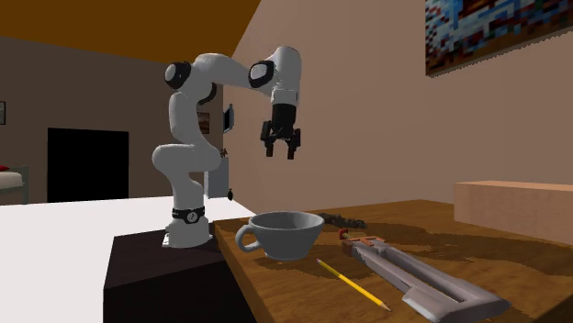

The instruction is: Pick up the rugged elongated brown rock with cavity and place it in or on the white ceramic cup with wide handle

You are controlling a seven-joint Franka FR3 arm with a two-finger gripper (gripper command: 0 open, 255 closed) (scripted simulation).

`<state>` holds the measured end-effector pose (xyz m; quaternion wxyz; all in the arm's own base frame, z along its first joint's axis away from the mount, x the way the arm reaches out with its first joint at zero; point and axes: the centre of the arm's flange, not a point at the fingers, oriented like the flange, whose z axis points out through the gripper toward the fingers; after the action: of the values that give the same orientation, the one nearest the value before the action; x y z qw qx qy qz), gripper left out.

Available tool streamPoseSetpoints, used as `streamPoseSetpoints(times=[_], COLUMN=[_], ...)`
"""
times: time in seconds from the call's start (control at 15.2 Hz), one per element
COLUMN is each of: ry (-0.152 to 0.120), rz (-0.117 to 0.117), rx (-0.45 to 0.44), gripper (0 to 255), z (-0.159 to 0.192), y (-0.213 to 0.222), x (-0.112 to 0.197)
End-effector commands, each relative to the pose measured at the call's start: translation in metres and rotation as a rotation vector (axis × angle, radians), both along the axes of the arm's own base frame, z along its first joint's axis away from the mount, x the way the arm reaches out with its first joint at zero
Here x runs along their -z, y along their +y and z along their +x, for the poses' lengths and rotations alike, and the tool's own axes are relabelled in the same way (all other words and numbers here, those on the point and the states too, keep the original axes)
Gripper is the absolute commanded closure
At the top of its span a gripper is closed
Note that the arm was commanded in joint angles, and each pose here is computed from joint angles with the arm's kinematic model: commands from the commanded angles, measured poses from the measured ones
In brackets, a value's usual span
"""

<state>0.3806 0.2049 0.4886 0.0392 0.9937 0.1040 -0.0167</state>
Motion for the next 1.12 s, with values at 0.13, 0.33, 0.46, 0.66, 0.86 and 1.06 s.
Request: streamPoseSetpoints(times=[0.13, 0.33, 0.46, 0.66, 0.86, 1.06], ry=[0.002, 0.003, 0.004, 0.006, 0.007, 0.009], rz=[-0.009, -0.016, -0.021, -0.028, -0.036, -0.043], rx=[-0.038, -0.067, -0.086, -0.114, -0.143, -0.171], gripper=[0, 0, 0, 0, 0, 0], z=[0.015, 0.026, 0.032, 0.042, 0.051, 0.058], y=[0.042, 0.073, 0.094, 0.125, 0.156, 0.187], x=[0.035, 0.059, 0.075, 0.099, 0.124, 0.149])
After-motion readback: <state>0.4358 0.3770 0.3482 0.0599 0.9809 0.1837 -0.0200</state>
